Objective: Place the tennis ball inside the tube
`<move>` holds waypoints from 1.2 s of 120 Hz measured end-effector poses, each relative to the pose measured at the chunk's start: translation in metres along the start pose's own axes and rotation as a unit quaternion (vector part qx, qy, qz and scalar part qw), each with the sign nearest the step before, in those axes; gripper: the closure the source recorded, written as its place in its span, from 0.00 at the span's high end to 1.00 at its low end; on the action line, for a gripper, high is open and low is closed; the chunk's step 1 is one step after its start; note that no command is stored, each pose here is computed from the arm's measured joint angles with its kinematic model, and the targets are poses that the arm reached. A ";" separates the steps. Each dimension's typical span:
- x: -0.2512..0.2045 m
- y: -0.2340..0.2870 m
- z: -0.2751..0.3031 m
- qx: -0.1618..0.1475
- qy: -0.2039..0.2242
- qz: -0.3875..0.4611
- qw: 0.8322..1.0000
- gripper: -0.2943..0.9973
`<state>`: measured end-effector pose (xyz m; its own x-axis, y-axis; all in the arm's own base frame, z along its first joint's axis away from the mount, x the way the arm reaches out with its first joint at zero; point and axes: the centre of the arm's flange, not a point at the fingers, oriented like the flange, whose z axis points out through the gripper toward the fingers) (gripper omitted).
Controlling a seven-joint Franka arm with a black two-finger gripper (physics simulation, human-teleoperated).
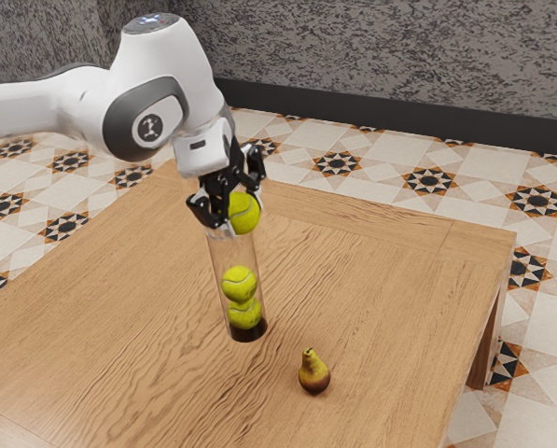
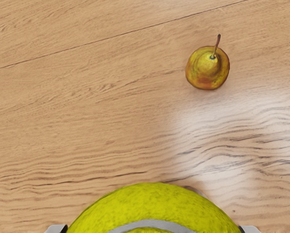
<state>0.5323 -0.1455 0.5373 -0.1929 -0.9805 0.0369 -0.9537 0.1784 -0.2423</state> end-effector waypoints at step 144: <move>-0.043 -0.028 0.031 -0.040 -0.021 -0.043 0.998 0.71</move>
<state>0.5748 -0.1111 0.5124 -0.1016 -0.9947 0.0139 -0.9820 0.0981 -0.1612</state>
